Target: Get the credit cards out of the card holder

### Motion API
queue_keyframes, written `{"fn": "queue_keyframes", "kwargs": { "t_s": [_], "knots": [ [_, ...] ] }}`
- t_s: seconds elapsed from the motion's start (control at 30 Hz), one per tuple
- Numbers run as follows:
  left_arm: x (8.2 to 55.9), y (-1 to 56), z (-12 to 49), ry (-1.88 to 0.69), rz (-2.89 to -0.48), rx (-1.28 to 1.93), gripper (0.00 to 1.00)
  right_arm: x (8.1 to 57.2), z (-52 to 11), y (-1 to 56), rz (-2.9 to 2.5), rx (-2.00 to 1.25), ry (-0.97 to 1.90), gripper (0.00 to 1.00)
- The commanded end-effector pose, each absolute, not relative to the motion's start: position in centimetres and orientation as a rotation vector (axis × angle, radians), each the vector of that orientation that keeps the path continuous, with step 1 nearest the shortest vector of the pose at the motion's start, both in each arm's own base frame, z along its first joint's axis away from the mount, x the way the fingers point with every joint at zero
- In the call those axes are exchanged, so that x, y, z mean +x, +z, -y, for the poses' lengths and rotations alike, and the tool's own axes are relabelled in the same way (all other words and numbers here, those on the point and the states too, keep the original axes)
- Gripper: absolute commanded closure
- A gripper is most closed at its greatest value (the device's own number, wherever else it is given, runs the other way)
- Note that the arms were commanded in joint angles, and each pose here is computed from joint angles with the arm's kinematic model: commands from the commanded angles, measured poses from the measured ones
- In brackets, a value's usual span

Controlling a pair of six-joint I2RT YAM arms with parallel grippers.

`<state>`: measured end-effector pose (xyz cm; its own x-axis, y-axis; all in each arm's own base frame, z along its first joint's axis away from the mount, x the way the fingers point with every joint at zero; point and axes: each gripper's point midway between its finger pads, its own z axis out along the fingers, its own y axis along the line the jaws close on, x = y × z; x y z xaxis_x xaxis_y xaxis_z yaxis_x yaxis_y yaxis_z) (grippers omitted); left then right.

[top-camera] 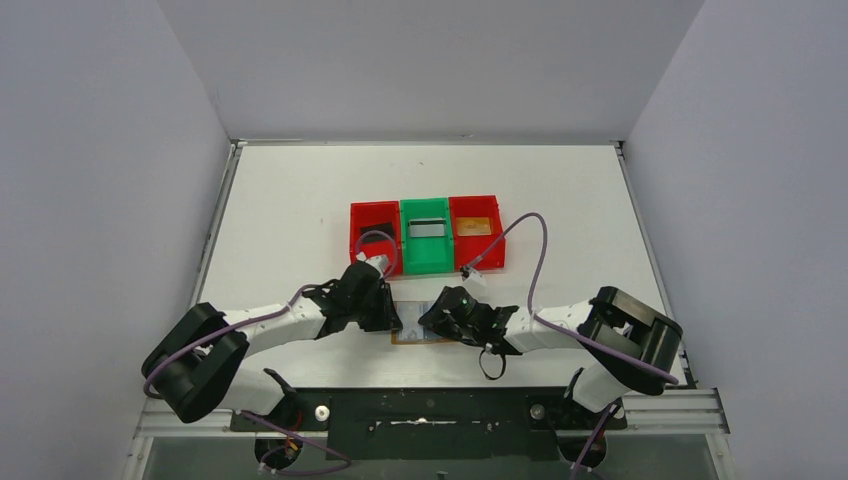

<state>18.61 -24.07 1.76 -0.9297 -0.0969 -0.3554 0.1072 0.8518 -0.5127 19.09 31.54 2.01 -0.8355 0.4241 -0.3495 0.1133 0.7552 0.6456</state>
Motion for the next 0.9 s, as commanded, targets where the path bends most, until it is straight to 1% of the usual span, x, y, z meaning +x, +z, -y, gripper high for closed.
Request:
{"fn": "queue_keyframes", "kwargs": {
  "t_s": [0.0,0.13,0.23,0.3,0.47,0.77,0.87],
  "knots": [
    [17.7,0.6,23.0,-0.706,-2.693,0.021,0.85,19.1,-33.4,4.2,-2.402,0.352,1.029,0.84],
    [17.7,0.5,23.0,-0.706,-2.693,0.020,0.90,19.2,-33.7,4.8,-2.371,0.342,1.079,0.91],
    [17.6,0.4,22.8,-0.697,-2.696,0.016,0.92,19.3,-33.4,4.7,-2.371,0.352,1.059,0.99],
    [17.6,0.3,22.7,-0.684,-2.700,0.012,0.94,19.3,-32.9,4.4,-2.382,0.367,1.023,1.00],
    [17.8,0.2,22.3,-0.652,-2.702,0.000,0.97,19.4,-31.6,4.3,-2.382,0.397,0.954,1.00],
    [17.8,0.1,22.2,-0.644,-2.706,-0.007,0.99,19.3,-30.5,4.1,-2.385,0.432,0.930,1.00],
    [17.7,0.3,22.3,-0.658,-2.702,-0.006,0.99,19.0,-31.2,4.1,-2.401,0.400,0.949,0.86]
  ]
}}
